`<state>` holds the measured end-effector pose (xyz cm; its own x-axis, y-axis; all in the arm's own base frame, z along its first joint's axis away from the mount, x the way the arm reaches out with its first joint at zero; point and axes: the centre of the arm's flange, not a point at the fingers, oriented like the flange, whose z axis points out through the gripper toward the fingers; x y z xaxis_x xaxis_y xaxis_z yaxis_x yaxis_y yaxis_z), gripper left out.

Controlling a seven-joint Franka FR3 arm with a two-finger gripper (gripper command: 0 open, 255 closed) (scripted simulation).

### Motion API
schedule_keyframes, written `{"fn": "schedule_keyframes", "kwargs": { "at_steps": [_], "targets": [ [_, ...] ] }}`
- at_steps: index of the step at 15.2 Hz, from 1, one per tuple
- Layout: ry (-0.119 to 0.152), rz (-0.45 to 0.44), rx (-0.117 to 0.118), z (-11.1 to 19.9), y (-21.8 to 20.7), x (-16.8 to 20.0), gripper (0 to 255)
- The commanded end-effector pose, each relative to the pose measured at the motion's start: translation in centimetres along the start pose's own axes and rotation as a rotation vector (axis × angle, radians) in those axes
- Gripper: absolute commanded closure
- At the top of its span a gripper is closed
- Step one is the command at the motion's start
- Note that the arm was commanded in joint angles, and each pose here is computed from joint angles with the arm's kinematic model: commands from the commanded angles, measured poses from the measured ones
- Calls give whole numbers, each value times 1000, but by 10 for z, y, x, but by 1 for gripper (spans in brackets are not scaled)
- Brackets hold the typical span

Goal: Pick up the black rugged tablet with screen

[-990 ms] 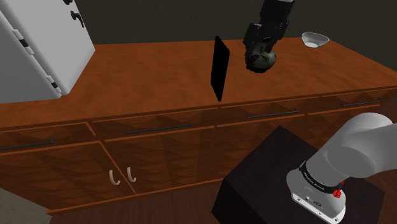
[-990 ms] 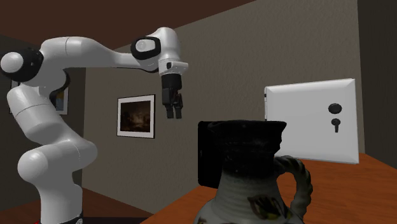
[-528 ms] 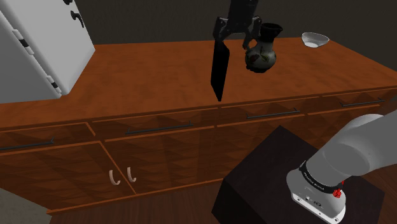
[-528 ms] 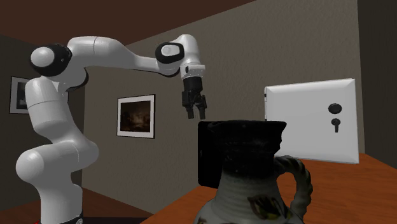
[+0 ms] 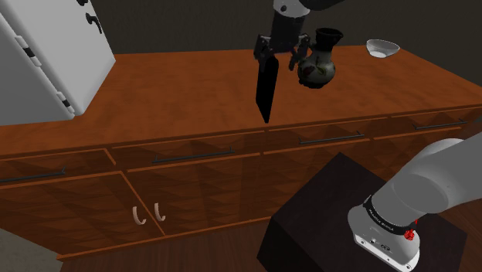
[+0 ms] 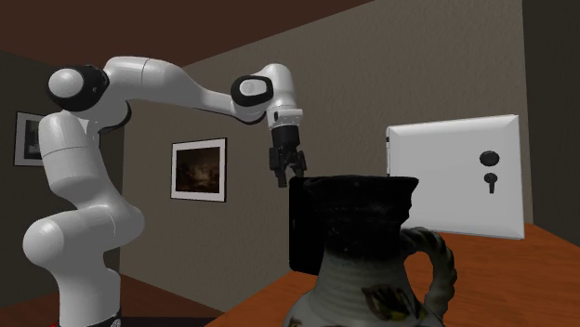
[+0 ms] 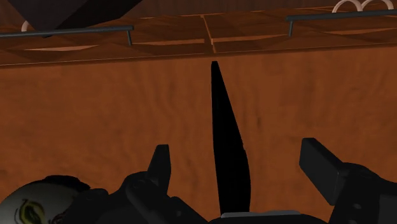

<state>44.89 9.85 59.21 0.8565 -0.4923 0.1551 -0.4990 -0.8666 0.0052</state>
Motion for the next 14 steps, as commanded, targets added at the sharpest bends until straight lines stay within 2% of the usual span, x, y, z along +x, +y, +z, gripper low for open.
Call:
{"fn": "schedule_keyframes", "kwargs": {
  "at_steps": [1,2,11,14],
  "targets": [
    [0,0,0,5,-1,-1,0],
    [0,0,0,4,-1,-1,255],
    [0,0,0,5,-1,-1,255],
    [0,0,0,-11,-1,1,255]
  ]
}}
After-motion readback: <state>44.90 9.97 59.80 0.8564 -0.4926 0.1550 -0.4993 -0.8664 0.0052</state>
